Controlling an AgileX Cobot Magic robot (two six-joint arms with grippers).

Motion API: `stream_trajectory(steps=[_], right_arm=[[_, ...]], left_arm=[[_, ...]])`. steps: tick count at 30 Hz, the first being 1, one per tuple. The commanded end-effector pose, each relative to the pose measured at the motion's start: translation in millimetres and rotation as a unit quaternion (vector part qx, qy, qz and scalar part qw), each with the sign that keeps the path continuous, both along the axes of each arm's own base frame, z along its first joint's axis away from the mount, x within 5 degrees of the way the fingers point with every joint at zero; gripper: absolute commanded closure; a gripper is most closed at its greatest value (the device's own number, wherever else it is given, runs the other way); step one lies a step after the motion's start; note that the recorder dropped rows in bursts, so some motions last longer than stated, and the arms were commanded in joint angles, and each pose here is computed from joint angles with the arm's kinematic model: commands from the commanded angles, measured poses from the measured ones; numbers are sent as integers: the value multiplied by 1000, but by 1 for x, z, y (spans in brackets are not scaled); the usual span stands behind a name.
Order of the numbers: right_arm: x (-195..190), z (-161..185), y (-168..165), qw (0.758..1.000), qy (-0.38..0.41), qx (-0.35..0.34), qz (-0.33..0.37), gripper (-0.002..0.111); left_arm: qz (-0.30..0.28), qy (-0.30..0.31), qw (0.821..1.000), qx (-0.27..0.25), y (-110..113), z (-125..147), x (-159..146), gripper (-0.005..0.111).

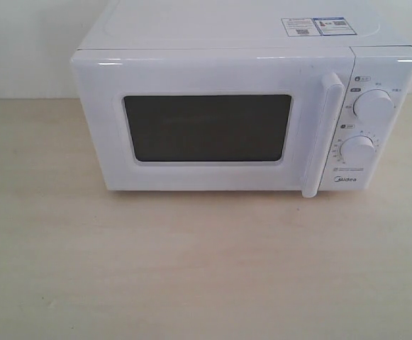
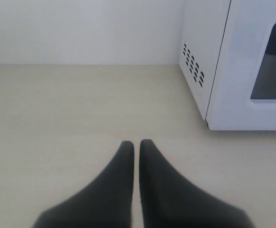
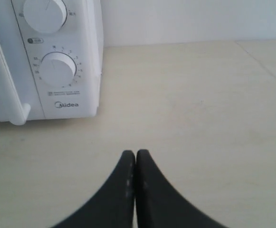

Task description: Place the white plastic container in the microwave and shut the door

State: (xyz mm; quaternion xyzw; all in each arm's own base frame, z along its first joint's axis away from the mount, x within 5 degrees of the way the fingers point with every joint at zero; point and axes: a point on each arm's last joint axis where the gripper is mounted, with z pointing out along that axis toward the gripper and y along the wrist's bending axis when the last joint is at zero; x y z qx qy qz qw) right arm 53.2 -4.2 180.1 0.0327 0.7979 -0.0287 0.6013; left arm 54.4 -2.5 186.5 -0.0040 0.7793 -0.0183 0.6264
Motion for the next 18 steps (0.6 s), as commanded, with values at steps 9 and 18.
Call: stream_trajectory(steps=[9, 18], right_arm=[[0, 2, -2, 999, -9, -34, -5, 108], [0, 2, -3, 998, -18, 50, -33, 108]], left_arm=[[1, -1, 1000, -1, 0, -1, 0, 102], [1, -1, 1000, -1, 0, -1, 0, 102]])
